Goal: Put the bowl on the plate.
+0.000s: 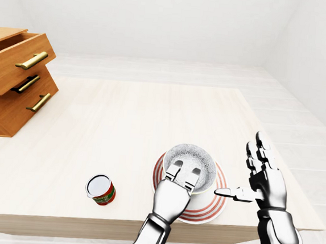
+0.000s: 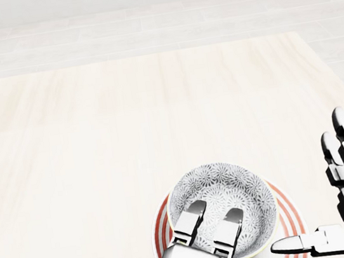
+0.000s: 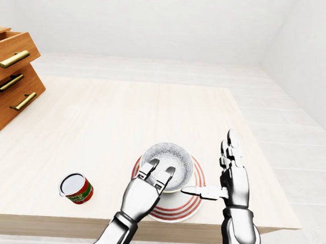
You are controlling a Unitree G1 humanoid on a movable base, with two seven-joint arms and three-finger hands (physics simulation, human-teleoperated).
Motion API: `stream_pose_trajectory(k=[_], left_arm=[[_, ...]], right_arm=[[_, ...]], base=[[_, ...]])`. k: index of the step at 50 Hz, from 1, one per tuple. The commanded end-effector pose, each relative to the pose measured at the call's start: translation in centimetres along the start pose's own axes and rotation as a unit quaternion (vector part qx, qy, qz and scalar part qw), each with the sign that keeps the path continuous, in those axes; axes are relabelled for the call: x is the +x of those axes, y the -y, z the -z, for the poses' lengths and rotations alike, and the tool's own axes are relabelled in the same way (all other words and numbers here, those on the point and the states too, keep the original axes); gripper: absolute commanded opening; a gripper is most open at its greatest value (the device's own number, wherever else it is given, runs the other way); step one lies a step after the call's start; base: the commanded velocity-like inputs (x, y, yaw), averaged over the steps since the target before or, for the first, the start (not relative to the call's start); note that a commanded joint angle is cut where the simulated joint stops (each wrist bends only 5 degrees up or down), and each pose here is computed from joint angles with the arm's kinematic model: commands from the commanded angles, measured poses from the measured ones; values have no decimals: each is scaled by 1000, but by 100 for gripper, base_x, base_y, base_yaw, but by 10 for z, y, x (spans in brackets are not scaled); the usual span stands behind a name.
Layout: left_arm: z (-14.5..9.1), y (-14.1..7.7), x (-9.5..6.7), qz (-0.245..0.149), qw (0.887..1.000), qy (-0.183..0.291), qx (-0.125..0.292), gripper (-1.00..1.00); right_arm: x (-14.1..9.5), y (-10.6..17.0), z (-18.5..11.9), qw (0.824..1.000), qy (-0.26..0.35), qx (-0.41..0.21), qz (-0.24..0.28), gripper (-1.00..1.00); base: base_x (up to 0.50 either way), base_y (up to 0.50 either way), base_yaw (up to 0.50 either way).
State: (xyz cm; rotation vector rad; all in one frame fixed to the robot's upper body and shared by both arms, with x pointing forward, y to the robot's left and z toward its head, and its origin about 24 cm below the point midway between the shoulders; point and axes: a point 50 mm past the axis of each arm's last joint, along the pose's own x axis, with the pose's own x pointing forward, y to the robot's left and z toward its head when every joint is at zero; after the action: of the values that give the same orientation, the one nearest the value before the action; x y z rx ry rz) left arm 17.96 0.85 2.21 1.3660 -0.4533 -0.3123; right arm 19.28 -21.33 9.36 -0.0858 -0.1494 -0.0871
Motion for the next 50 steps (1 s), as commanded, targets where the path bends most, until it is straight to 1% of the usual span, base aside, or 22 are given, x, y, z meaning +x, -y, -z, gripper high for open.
stream_pose_trajectory(k=[1,2,4,5,11,12,16,32,37,50], left_arm=[[-1,-5,-3,4,1000,4,-1,64],[-1,-6,-3,3,1000,3,-1,66],[-1,-7,-3,2,1000,4,-1,80],[-1,-8,-3,1,1000,4,-1,83],[-2,-9,-4,0,1000,7,1,91],[-2,-10,-4,-1,1000,8,1,97],[-3,-12,-5,-2,1000,9,2,100],[-5,-20,-10,-8,1000,15,3,100],[-4,-19,-11,-9,1000,15,3,100],[-2,-27,-15,-16,1000,15,6,100]], right_arm=[[-1,1,-2,1000,4,0,1,100],[-1,1,-1,1000,3,0,1,100],[0,1,1,1000,-1,0,2,100],[0,1,1,1000,-2,1,2,100],[0,0,1,1000,-3,1,2,100],[0,0,2,1000,-3,1,2,100],[1,1,2,1000,-4,1,3,100],[3,1,3,1000,-4,3,5,100],[3,1,4,1000,-7,3,5,100],[3,1,4,1000,-6,4,5,100]], base=[[0,0,0],[0,0,0],[0,0,0],[0,0,0],[0,0,0],[0,0,0],[0,0,0],[0,0,0],[0,0,0],[0,0,0]])
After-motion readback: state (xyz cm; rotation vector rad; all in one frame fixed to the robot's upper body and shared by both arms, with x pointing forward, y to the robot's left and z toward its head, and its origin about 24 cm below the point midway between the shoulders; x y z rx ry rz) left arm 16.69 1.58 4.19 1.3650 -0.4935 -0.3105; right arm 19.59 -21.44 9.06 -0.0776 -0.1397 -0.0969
